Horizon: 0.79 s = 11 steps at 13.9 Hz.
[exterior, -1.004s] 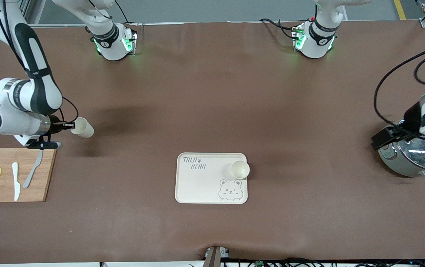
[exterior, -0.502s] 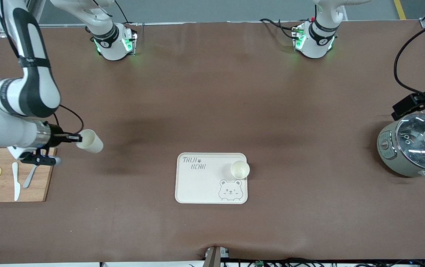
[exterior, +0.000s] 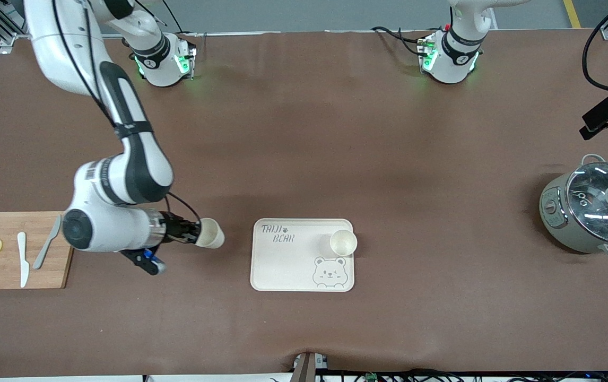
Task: Place white IKEA cup upright on tray with both arms
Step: 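Carry the second cup with the right gripper while the left gripper withdraws, then lower the cup onto the tray and open the right gripper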
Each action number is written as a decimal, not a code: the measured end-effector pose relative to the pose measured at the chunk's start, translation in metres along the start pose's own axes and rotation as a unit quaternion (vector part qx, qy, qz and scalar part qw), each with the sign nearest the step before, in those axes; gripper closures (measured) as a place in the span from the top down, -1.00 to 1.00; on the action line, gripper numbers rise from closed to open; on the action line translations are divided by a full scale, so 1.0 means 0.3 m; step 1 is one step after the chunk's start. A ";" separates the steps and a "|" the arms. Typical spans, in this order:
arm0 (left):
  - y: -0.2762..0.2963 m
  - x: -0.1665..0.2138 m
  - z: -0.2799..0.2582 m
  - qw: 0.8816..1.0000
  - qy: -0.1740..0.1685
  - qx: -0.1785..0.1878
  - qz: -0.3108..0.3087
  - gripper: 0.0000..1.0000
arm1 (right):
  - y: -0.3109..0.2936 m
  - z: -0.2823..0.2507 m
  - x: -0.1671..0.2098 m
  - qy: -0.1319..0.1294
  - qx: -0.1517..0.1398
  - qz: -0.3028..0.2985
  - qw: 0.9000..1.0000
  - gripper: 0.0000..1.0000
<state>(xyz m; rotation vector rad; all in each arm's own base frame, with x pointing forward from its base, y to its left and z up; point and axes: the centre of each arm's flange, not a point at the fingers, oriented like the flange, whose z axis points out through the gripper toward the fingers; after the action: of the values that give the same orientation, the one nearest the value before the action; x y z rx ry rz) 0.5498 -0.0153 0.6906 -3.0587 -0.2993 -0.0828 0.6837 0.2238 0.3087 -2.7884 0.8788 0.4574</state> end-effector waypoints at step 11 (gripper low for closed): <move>0.035 -0.185 0.072 0.999 -0.021 -0.022 0.019 1.00 | -0.294 0.317 -0.165 -0.012 0.037 0.123 0.992 -0.96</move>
<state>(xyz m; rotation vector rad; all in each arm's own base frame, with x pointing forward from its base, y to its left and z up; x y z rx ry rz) 0.4984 -0.0347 0.6650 -3.1111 -0.2444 -0.0248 0.6741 0.3461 0.2436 -2.6126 1.2134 0.4822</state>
